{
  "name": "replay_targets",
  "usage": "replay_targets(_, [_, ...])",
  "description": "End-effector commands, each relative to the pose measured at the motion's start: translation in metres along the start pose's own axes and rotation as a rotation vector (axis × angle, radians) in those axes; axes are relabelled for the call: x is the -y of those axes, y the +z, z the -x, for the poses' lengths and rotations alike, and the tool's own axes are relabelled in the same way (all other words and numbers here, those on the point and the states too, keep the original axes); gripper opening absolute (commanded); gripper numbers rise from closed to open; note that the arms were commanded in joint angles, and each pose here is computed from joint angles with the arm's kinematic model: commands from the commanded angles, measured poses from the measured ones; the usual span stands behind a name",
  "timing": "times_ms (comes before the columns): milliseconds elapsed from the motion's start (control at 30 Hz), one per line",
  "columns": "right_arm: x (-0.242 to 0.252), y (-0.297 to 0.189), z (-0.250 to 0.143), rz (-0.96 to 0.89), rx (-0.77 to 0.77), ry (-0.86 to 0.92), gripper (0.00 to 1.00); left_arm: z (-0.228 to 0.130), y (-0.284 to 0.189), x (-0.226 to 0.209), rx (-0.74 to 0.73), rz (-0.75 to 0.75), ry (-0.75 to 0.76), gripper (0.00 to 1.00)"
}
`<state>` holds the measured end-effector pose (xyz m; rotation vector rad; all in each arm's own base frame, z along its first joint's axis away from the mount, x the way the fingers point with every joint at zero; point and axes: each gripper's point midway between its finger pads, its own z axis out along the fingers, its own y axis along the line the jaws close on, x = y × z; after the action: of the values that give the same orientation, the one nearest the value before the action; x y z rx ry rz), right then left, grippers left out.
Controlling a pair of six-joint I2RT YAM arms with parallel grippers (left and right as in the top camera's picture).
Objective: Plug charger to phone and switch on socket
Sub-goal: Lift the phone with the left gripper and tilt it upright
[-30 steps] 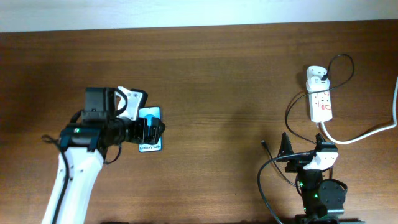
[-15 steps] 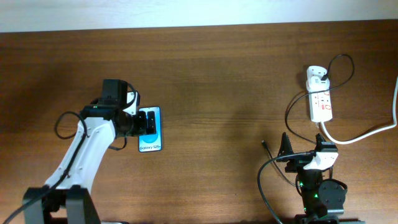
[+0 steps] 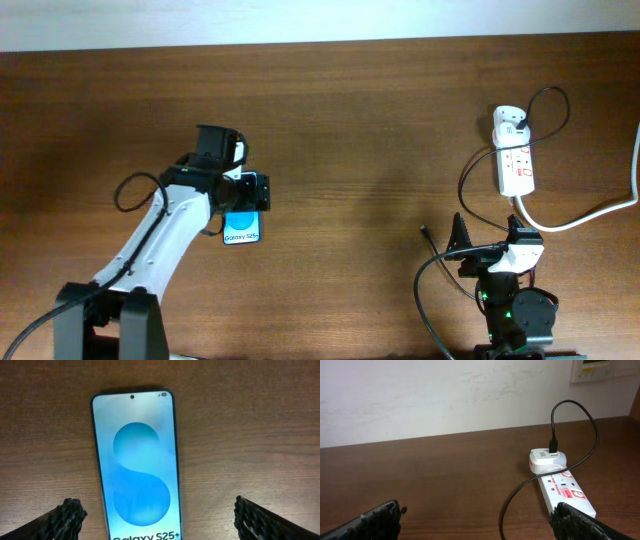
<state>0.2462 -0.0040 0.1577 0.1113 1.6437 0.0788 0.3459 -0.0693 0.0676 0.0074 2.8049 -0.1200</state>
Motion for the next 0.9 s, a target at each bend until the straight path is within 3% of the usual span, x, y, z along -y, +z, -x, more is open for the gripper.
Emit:
replay_targets(0, [-0.002,0.000,-0.003,0.011,-0.006,-0.008,0.98,0.011,0.000,-0.008,0.041,0.061,-0.090,0.99])
replay_targets(333, [-0.002,0.000,-0.003,0.011,-0.006,-0.008,0.98,0.025,0.001,-0.015,0.101,0.100,-0.113,0.99])
replay_targets(633, [-0.002,0.000,-0.003,0.011,-0.006,-0.008,0.98,0.004,0.058,-0.020,-0.027,0.132,-0.108,0.99])
replay_targets(867, [-0.003,0.000,-0.003,0.012,-0.006,-0.008,0.98,-0.005,0.070,-0.022,-0.069,0.141,-0.102,0.99])
